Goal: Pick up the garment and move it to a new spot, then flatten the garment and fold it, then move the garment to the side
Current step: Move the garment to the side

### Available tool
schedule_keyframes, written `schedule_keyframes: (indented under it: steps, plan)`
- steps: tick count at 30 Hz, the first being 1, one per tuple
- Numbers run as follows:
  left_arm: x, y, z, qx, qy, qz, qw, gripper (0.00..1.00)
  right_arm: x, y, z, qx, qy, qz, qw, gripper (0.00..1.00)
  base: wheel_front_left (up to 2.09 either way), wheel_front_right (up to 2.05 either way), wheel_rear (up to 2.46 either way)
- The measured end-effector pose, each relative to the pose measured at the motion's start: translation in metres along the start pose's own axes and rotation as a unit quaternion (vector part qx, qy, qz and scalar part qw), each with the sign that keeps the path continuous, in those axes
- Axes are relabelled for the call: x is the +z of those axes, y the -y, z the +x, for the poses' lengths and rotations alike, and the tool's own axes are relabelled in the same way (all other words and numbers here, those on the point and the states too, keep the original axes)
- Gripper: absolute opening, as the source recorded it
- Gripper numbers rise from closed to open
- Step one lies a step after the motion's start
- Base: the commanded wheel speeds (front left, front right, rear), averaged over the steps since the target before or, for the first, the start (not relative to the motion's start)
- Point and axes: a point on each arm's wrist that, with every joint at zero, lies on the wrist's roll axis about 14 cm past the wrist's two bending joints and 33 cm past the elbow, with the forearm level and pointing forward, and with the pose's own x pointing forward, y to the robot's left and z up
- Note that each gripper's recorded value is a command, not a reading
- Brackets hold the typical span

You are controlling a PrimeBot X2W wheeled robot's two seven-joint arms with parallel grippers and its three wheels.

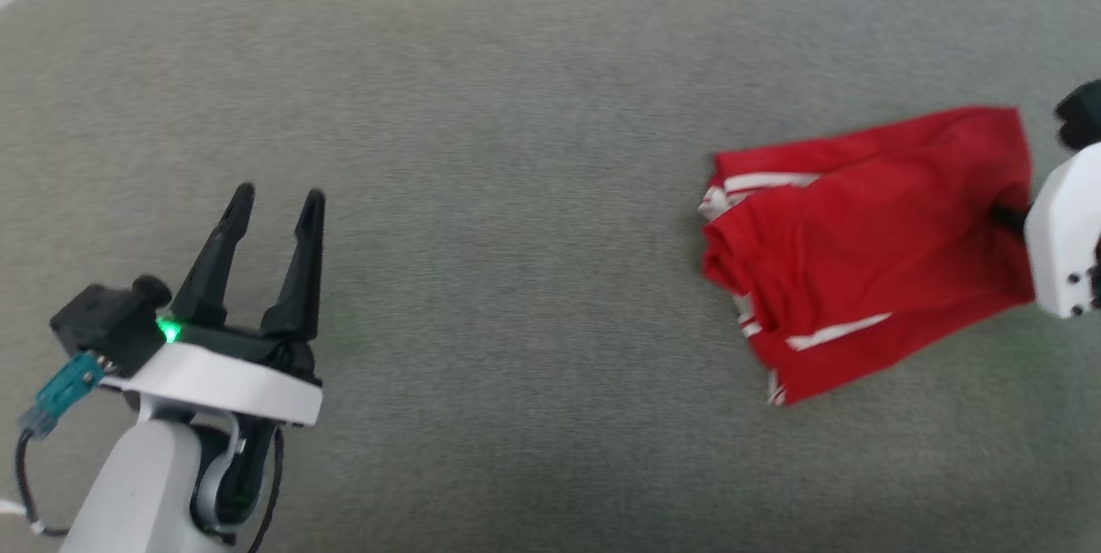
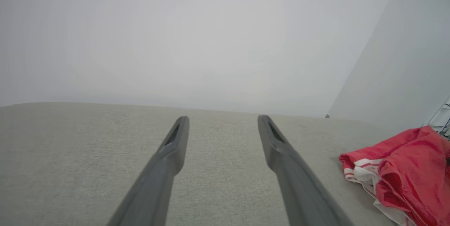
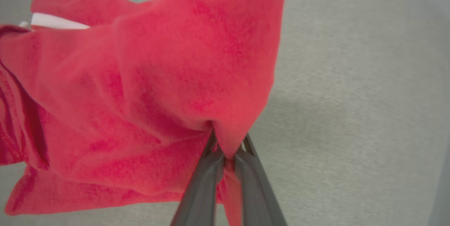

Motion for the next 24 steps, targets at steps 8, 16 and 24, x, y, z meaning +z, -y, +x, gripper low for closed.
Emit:
schedule_keyframes:
  steps: [8,16,24]
  plan:
    - [-0.017,0.060,0.047,-0.101,-0.010,-0.002,0.995,1.00,0.007,0.070,-0.030,-0.101,0.059,0.014,0.993,0.00,0.00,0.00,0.00]
    - [-0.034,0.110,0.081,-0.183,-0.017,-0.007,0.983,1.00,-0.007,0.134,-0.050,-0.191,0.074,0.039,0.978,0.00,0.00,0.00,0.00]
    - [-0.060,0.159,0.106,-0.260,-0.032,-0.020,0.965,1.00,-0.026,0.199,-0.064,-0.295,0.064,0.037,0.953,0.00,0.00,0.00,0.00]
